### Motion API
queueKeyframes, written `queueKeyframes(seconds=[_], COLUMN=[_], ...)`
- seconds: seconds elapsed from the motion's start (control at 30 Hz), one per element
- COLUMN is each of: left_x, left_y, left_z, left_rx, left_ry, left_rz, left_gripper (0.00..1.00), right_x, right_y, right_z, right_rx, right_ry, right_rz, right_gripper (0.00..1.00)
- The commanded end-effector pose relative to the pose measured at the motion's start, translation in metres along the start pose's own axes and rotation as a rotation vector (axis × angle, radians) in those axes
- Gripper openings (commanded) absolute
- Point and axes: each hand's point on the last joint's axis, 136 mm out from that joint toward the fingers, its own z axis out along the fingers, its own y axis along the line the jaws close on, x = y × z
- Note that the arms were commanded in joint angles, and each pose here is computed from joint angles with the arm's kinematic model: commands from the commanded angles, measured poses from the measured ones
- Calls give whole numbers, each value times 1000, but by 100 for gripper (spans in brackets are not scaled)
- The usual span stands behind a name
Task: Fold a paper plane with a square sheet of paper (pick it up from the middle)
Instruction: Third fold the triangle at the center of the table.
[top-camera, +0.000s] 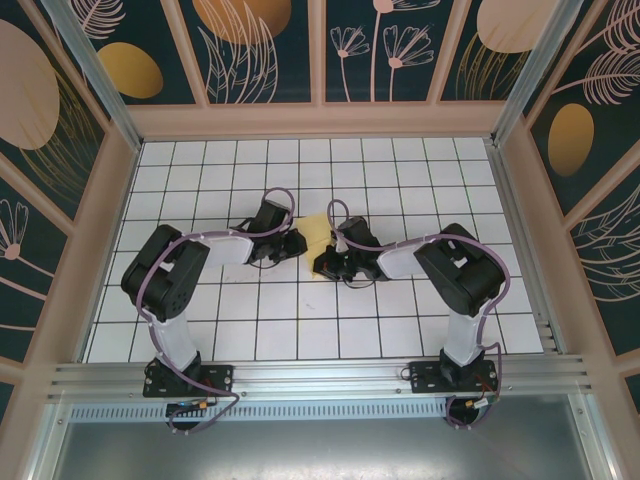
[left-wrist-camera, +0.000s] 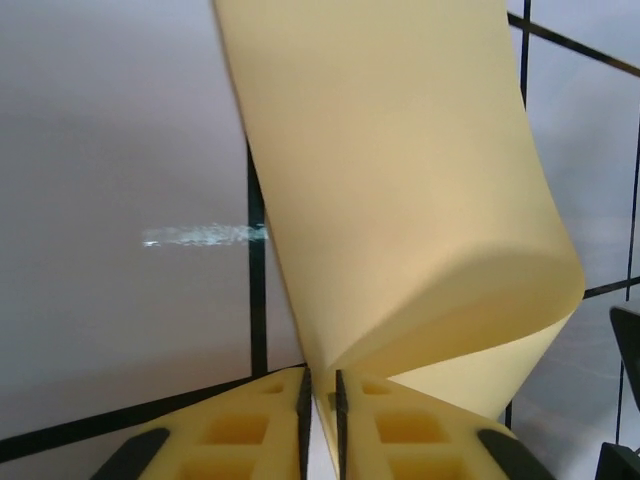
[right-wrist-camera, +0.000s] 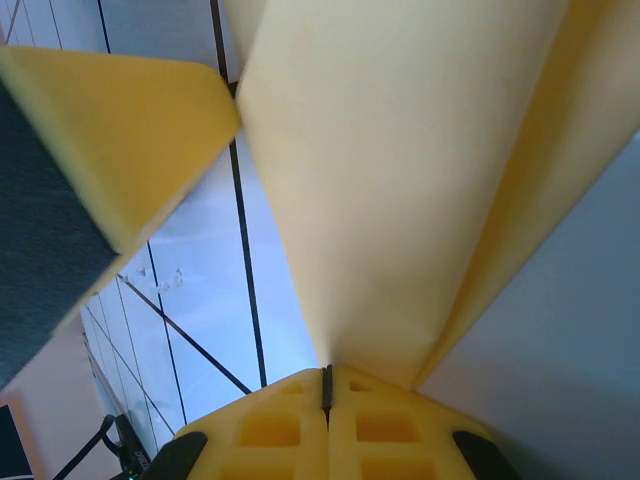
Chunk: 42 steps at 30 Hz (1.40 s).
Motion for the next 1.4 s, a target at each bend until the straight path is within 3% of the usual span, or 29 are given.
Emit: queueKeyframes(seconds=[0.0,0.2,0.4,0.63,0.77,1.07,1.37], left_x=[-18,-2,8,-15,-22,1,19], left_y=[-10,-22,-24,-20,-33,-53,-39], left_z=[-20,-20,-17,-38,-51,-48,-15], left_rx=[5,93,115,45,95,226,201], left_ry=[-72,-33,-11,-146,-187,-90,-7], left_rz=[17,18,16,26,43,59,36], left_gripper=[21,23,18,22,22,4,2], right_x=[5,4,5,6,6,6,8], right_y=[-29,-31,-33,-36,-36,-37,-37], right_z=[5,6,7,8,8,10,10], right_rx=[112,119,128,137,138,138,131], right_ry=[-2,-4,3,7,9,15,19], right_rz=[61,70,78,88,88,93,94], right_gripper=[5,5,5,5,5,5,5])
